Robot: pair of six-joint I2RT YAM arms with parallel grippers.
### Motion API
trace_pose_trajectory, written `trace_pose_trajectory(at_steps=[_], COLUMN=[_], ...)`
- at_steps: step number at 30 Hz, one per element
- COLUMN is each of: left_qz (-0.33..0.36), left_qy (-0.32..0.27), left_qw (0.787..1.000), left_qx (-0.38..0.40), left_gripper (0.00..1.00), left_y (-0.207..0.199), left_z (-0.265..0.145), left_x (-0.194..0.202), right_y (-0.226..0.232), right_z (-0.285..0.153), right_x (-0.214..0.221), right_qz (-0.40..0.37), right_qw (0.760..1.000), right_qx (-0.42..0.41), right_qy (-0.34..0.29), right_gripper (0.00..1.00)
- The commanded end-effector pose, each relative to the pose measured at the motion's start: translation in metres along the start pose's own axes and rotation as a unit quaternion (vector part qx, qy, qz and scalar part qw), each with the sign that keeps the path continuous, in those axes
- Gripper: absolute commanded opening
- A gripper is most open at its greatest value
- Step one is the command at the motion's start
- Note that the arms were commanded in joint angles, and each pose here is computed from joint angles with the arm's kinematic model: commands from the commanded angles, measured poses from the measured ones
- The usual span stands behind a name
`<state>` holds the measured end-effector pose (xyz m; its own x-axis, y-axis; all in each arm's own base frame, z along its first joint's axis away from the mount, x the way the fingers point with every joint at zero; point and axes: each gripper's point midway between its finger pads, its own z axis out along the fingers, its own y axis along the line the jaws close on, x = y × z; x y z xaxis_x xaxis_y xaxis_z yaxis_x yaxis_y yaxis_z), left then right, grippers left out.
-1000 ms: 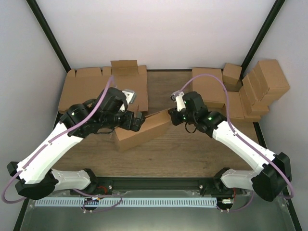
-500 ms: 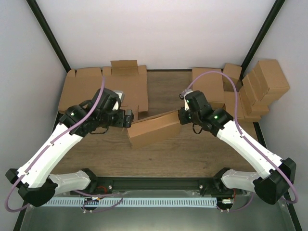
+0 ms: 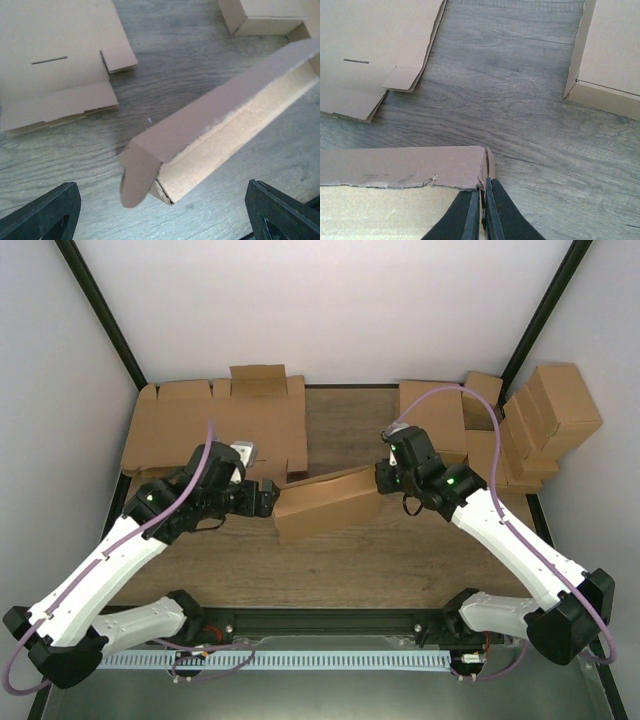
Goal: Fold the paper box
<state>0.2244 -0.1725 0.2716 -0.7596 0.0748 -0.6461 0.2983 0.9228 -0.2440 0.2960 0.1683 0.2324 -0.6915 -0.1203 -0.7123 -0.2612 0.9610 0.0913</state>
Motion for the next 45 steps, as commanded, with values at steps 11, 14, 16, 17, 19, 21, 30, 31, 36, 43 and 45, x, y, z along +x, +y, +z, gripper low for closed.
trace_pose_trajectory(at_steps=[11, 14, 16, 17, 19, 21, 30, 31, 36, 43, 45], left_qz=[-0.045, -0.051, -0.050, -0.050, -0.049, -0.048, -0.049, -0.051, -0.059, -0.067, -0.070], left_qy=[0.011, 0.014, 0.018, 0.020, 0.022, 0.025, 0.031, 0.032, 0.021, 0.020, 0.020], left_qw=[0.999, 0.999, 0.999, 0.998, 0.998, 0.998, 0.997, 0.997, 0.995, 0.994, 0.994], left_qx=[-0.012, -0.010, -0.010, -0.012, -0.015, -0.016, -0.050, -0.057, -0.077, -0.080, -0.076], left_gripper=[0.84, 0.78, 0.73, 0.69, 0.66, 0.63, 0.59, 0.57, 0.32, 0.06, 0.05], left_y=[0.013, 0.014, 0.013, 0.014, 0.014, 0.014, 0.023, 0.025, 0.032, 0.034, 0.031], left_z=[0.015, 0.018, 0.020, 0.021, 0.023, 0.025, 0.043, 0.044, 0.046, 0.049, 0.047], left_x=[0.025, 0.029, 0.030, 0.031, 0.030, 0.031, 0.033, 0.033, 0.031, 0.032, 0.029], right_y=[-0.003, -0.002, -0.001, 0.000, 0.001, 0.002, 0.004, 0.005, 0.009, 0.019, 0.026], right_z=[0.004, 0.005, 0.006, 0.006, 0.007, 0.007, 0.008, 0.009, 0.014, 0.020, 0.021], right_x=[-0.013, -0.012, -0.011, -0.011, -0.011, -0.011, -0.012, -0.011, -0.003, 0.007, 0.011], right_qz=[0.020, 0.018, 0.017, 0.016, 0.015, 0.015, 0.011, 0.010, 0.008, 0.013, 0.011], right_qw=[1.000, 1.000, 1.000, 1.000, 1.000, 1.000, 1.000, 1.000, 0.999, 0.998, 0.996], right_qx=[0.003, 0.000, -0.003, -0.004, -0.007, -0.009, -0.017, -0.019, -0.031, -0.067, -0.089], right_qy=[-0.014, -0.015, -0.014, -0.013, -0.013, -0.013, -0.018, -0.017, -0.011, -0.010, -0.005], right_gripper=[0.06, 0.06, 0.06, 0.06, 0.06, 0.06, 0.06, 0.07, 0.14, 0.42, 0.55])
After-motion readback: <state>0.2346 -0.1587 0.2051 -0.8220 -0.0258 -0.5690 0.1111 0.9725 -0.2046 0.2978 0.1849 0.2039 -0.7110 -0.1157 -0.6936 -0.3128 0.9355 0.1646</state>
